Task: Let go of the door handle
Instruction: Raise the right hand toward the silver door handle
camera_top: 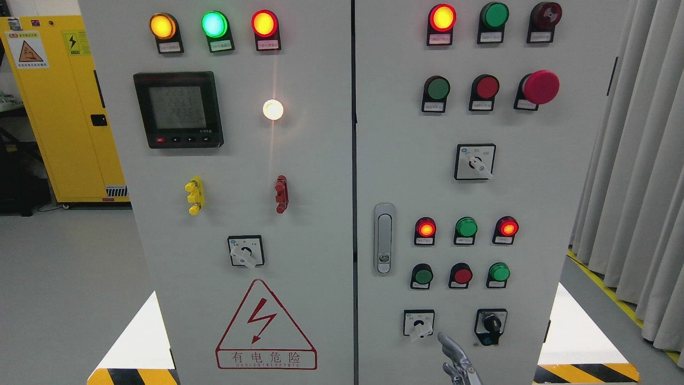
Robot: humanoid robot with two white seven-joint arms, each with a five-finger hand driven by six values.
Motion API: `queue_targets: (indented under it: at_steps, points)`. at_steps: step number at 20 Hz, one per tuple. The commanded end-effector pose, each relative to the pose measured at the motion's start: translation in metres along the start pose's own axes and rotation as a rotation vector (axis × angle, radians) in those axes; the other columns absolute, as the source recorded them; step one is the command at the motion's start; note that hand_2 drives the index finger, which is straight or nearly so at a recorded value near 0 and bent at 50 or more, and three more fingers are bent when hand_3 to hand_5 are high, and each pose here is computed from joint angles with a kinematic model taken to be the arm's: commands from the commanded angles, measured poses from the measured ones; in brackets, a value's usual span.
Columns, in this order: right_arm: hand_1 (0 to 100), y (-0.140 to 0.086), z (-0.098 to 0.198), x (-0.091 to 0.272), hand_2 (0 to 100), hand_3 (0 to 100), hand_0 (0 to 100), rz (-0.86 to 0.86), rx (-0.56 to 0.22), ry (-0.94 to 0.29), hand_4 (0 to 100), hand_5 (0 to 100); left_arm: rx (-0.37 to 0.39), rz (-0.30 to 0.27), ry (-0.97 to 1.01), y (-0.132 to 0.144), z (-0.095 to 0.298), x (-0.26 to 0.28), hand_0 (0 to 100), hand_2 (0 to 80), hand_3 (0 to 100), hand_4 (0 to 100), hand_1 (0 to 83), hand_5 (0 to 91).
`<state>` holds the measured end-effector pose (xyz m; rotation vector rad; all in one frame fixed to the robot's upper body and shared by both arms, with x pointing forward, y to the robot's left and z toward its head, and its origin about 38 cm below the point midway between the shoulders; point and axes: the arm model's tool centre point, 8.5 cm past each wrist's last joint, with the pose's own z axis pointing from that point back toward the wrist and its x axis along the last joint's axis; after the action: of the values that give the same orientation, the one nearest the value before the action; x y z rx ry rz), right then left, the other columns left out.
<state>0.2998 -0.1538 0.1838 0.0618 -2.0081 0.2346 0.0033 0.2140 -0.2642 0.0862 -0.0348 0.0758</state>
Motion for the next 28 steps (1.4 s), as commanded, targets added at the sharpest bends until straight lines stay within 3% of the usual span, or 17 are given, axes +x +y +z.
queue_targets:
  at_steps: [1, 6, 8, 9, 11, 12, 13, 15, 16, 18, 21, 28]
  points:
    - [8, 0.000, 0.000, 0.001, 0, 0, 39, -0.001, 0.002, -0.001, 0, 0, -0.002, 0.002, 0.002, 0.000, 0.000, -0.006, 12, 0.0, 0, 0, 55.6, 0.0]
    - [9, 0.000, -0.002, 0.001, 0, 0, 38, 0.005, 0.000, -0.002, 0, 0, -0.002, 0.002, 0.002, 0.000, 0.000, -0.006, 12, 0.0, 0, 0, 55.6, 0.0]
    - [19, 0.000, -0.003, -0.001, 0, 0, 31, 0.014, -0.001, 0.026, 4, 0, -0.002, 0.002, 0.002, 0.000, 0.000, -0.006, 12, 0.0, 0, 0, 55.6, 0.0]
    - [23, 0.000, -0.004, -0.002, 0, 7, 29, 0.028, 0.000, 0.037, 18, 7, -0.002, 0.002, 0.002, 0.000, 0.000, -0.006, 12, 0.0, 0, 0, 55.6, 0.0]
    - [31, 0.001, -0.005, -0.002, 0, 36, 29, 0.106, 0.000, 0.043, 50, 49, -0.001, 0.001, 0.004, 0.000, 0.000, -0.006, 12, 0.0, 0, 0, 55.6, 0.0]
    - [30, 0.002, -0.006, -0.002, 0, 38, 34, 0.163, 0.001, 0.045, 51, 51, -0.002, 0.002, 0.003, 0.000, 0.000, -0.006, 12, 0.0, 0, 0, 55.6, 0.0]
    - [33, 0.003, -0.009, -0.002, 0, 50, 38, 0.217, -0.005, 0.045, 62, 67, -0.001, 0.001, 0.004, 0.000, 0.000, -0.006, 12, 0.0, 0, 0, 55.6, 0.0]
    - [33, 0.006, -0.016, 0.000, 0, 59, 42, 0.308, -0.027, 0.041, 71, 77, -0.002, 0.002, 0.002, 0.000, 0.000, -0.006, 12, 0.0, 0, 0, 55.6, 0.0]
    - [34, 0.005, -0.020, 0.001, 0, 73, 43, 0.363, -0.050, 0.037, 83, 91, 0.000, 0.001, 0.002, 0.001, 0.000, -0.006, 12, 0.0, 0, 0, 55.6, 0.0]
    - [35, 0.007, -0.026, 0.004, 0, 85, 38, 0.486, -0.072, 0.016, 93, 100, -0.002, 0.002, 0.002, 0.000, 0.000, -0.006, 12, 0.0, 0, 0, 55.6, 0.0]
    - [35, 0.013, -0.037, 0.009, 0, 94, 31, 0.671, -0.078, -0.017, 97, 100, -0.002, 0.002, 0.002, 0.000, 0.000, -0.006, 12, 0.0, 0, 0, 55.6, 0.0]
    - [34, 0.024, -0.058, 0.011, 0, 97, 29, 1.062, -0.083, -0.084, 99, 100, -0.002, 0.002, 0.002, 0.000, 0.000, -0.006, 12, 0.0, 0, 0, 55.6, 0.0]
